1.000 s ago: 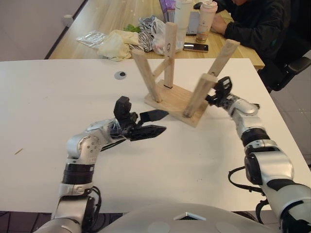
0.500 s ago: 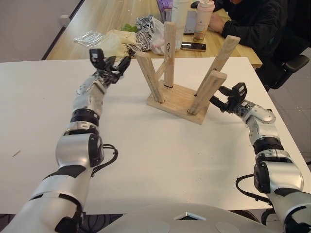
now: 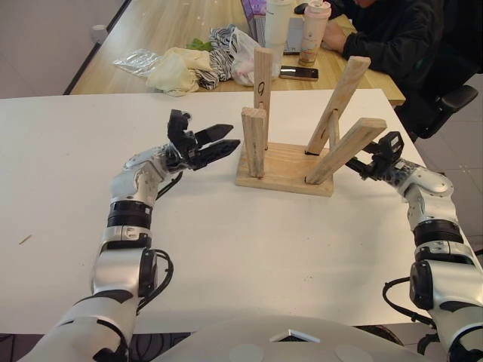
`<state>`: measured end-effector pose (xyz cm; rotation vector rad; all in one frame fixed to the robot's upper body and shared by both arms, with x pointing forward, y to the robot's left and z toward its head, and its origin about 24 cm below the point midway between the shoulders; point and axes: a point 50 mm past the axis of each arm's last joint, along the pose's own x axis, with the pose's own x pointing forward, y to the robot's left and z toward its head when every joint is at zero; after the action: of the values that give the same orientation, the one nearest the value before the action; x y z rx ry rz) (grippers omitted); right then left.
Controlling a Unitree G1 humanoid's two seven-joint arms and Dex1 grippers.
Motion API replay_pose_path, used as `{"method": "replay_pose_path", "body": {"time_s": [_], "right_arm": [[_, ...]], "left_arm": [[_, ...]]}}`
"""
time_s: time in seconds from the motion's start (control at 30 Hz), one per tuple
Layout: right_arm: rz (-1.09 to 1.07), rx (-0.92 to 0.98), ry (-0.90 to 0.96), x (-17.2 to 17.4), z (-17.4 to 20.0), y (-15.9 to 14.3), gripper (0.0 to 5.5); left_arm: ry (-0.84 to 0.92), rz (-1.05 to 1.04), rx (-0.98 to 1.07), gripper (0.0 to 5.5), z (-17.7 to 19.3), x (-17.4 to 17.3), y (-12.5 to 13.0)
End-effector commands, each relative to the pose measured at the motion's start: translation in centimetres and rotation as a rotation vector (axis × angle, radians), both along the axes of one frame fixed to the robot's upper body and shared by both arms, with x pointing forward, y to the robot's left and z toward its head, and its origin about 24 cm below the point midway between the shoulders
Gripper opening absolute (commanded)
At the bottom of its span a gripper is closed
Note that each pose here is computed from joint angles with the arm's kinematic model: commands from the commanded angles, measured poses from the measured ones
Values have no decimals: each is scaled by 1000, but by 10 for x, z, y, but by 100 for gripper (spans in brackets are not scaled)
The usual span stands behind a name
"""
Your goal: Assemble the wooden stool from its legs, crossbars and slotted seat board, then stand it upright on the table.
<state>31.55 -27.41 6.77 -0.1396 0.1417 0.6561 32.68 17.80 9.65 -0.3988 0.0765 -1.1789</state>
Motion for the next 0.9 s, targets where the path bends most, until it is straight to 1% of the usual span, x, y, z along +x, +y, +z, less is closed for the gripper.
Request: {"method": "replay_pose_path", "body": {"time_s": [0.03,0.1,0.17,0.27,0.37,0.4,0.43,0.47,0.53,0.6,0.63,0.67,0.7,0.73,0.9], "right_arm": [[52,-36,72,-10,4,-16,312],[135,-43,138,-19,1,-17,312],[199,-50,194,-25,-3,-13,312],[270,-23,214,-24,-8,5,312],[325,25,205,-22,-9,23,312],[330,42,198,-21,-10,28,294],[334,58,194,-20,-10,31,291],[340,80,192,-19,-9,35,270],[354,106,191,-19,-8,39,231],[356,114,193,-20,-7,40,207],[354,118,195,-19,-6,41,184],[352,120,197,-19,-6,41,175],[351,120,200,-19,-6,41,167],[351,119,201,-19,-5,41,165],[353,116,206,-20,-4,39,161]], "left_arm": [[-15,21,214,396,-26,-14,11],[-62,-44,291,396,-36,-24,1],[-94,-49,301,396,-38,-23,-9],[-125,-22,286,396,-36,-15,-22],[-147,16,296,396,-33,-6,-29],[-152,28,297,396,-32,-3,-30],[-156,34,292,396,-31,-1,-32],[-159,26,280,396,-29,0,-34],[-163,4,257,362,-28,0,-37],[-166,-14,242,338,-27,-1,-41],[-168,-19,235,316,-26,-2,-42],[-170,-26,229,307,-26,-3,-44],[-170,-33,225,282,-26,-3,-46],[-170,-37,223,277,-26,-4,-47],[-159,-65,203,194,-26,-6,-48]]}}
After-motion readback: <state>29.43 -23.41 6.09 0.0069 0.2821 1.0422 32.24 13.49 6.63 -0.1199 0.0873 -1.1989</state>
